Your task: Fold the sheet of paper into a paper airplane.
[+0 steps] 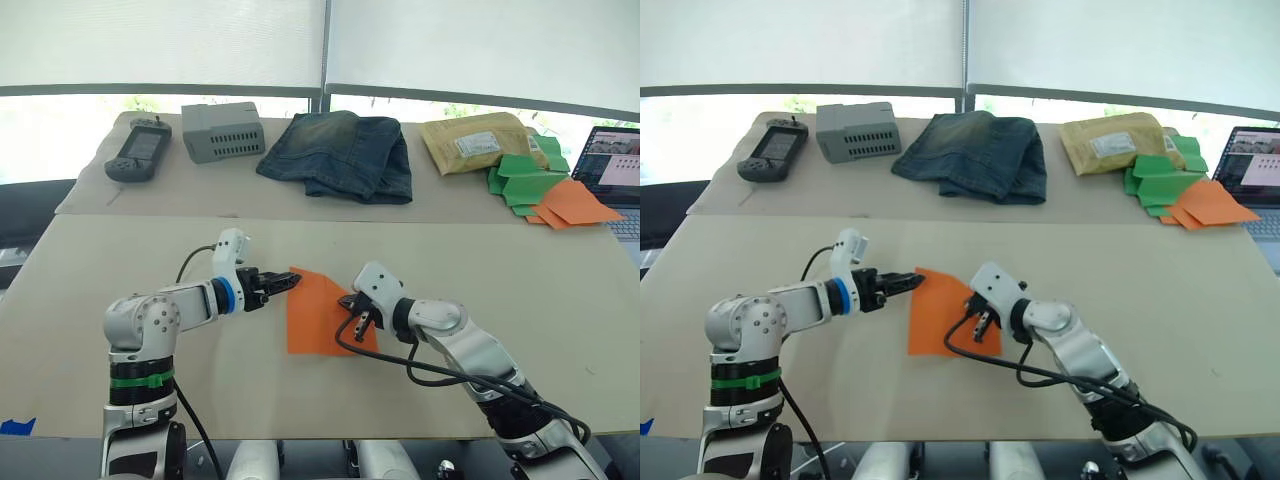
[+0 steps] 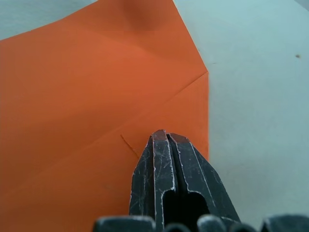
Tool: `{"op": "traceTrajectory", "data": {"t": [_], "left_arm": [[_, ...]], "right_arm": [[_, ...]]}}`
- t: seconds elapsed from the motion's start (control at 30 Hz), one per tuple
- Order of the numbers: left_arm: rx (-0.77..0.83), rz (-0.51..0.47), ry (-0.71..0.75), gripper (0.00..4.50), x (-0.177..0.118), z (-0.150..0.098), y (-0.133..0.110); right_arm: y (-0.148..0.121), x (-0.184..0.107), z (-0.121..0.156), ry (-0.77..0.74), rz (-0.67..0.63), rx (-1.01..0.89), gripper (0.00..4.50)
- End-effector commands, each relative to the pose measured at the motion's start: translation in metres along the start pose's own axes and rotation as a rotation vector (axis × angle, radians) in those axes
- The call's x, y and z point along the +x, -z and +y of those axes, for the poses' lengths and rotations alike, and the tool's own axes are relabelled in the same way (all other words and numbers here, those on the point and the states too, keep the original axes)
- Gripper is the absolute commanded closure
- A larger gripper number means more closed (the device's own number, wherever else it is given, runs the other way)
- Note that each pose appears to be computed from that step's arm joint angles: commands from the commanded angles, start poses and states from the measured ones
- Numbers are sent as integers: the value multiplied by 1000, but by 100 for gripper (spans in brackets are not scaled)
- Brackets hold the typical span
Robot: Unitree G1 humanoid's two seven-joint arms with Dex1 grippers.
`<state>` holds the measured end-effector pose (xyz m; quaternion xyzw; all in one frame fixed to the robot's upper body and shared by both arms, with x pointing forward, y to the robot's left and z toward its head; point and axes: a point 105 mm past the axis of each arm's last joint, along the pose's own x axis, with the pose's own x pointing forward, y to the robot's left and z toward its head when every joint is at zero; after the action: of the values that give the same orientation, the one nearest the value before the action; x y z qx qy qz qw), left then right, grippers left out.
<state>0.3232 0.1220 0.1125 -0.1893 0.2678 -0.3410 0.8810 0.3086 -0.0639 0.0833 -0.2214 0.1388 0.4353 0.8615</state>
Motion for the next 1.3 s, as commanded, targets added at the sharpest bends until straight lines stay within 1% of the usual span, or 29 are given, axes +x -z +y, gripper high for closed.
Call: {"op": "traceTrajectory", "data": {"t": [0.03, 0.07, 0.1, 0.23, 0.3, 0.37, 0.4, 0.5, 0.57, 0.73, 0.83, 0.87, 0.97, 1.07, 1.1, 1.17, 1.3], "left_arm": [[34, -28, 32, 138, 1, -12, -9], [42, -28, 30, 138, 2, -12, -9], [52, -27, 26, 162, 3, -13, -8], [123, -21, 5, 286, 7, -13, -7], [211, -7, -30, 350, 12, -11, -5], [246, -27, -22, 426, 16, -16, -6], [270, -33, -12, 446, 18, -20, -6], [320, -30, 23, 446, 23, -30, -3], [373, -9, 31, 446, 26, -35, 1], [467, 31, 39, 446, 29, -40, 9], [564, 59, 32, 446, 30, -40, 13], [571, 57, 31, 446, 31, -40, 12], [605, 38, 12, 446, 31, -35, 8], [624, -21, 9, 446, 33, -31, -3], [657, -40, -3, 446, 33, -28, -7], [745, -61, -11, 446, 34, -24, -12], [853, -116, -7, 446, 36, -22, -17]], "right_arm": [[12, 1, 4, -10, 41, 16, 450], [12, 1, 4, -7, 41, 17, 450], [13, 1, 4, -6, 42, 16, 450], [13, 2, 5, -5, 44, 17, 450], [13, 2, 4, -3, 43, 19, 450], [12, 2, 4, 0, 41, 20, 450], [12, 2, 4, 2, 39, 22, 450], [13, 2, 2, 10, 44, 24, 450], [12, 1, 1, 15, 45, 24, 450], [10, 0, 0, 22, 42, 23, 450], [6, -1, -3, 33, 33, 20, 450], [2, -2, -5, 45, 19, 16, 450], [-14, -7, -14, 83, -37, 16, 450], [-33, -13, -29, 135, -91, -2, 450], [-39, -16, -35, 155, -109, -12, 450], [-46, -19, -41, 173, -123, -21, 450], [-50, -22, -48, 198, -134, -30, 450]]}}
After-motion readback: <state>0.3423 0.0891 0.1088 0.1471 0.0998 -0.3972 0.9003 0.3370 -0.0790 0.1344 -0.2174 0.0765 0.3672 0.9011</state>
